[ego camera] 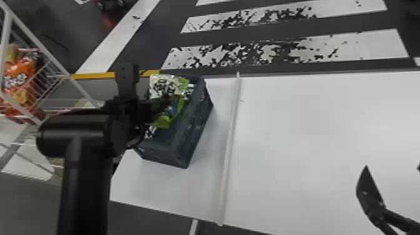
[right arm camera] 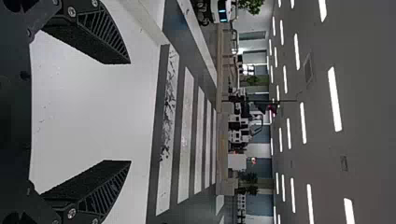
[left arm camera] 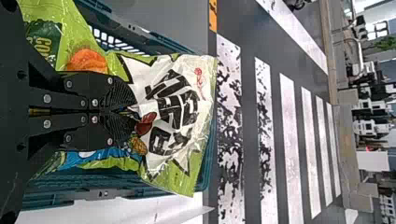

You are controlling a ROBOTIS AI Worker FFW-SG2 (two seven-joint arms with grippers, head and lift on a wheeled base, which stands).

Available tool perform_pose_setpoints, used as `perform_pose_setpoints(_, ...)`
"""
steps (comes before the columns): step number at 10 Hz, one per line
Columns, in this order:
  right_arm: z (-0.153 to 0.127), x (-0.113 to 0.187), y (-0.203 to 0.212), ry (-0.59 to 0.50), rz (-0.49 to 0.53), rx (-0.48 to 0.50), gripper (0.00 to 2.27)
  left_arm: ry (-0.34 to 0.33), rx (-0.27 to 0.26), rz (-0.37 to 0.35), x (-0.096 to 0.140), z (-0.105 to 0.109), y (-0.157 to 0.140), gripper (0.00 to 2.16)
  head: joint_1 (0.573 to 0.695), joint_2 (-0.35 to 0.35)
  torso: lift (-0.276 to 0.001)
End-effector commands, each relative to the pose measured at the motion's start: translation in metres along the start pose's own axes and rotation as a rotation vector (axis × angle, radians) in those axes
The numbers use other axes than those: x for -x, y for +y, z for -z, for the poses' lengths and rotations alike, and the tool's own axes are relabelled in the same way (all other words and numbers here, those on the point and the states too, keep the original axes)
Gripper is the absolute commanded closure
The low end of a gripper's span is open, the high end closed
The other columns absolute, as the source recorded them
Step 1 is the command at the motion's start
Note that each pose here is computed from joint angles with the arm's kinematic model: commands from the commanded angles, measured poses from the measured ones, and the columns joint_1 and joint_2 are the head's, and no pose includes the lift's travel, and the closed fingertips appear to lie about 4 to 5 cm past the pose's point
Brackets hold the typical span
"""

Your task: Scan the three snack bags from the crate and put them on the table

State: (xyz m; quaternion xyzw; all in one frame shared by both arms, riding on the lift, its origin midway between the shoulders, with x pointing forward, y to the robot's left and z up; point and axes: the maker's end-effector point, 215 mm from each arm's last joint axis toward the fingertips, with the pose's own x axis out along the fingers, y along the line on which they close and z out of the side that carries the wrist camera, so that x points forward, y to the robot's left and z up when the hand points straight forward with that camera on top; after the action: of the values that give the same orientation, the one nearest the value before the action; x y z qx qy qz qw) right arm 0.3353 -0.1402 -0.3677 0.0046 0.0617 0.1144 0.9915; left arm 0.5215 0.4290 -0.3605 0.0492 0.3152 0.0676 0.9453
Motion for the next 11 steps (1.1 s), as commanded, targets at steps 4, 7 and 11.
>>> perform_pose_setpoints(4,-0.006,-0.006,-0.012,-0.013,0.020,0.013,0.13,-0.122,0.063,0.197,0.071,-0.041,-0.061,1.88,0.695,0.331,-0.094)
perform_pose_setpoints(7,-0.011,-0.014,-0.050,-0.016,0.075,0.031,0.13,-0.124,0.067,0.419,0.099,-0.035,-0.165,1.88,0.695,0.205,-0.094)
perform_pose_setpoints(11,-0.019,-0.032,-0.115,-0.005,0.180,0.009,0.13,-0.032,0.051,0.705,0.129,0.006,-0.305,1.88,0.695,-0.070,-0.094)
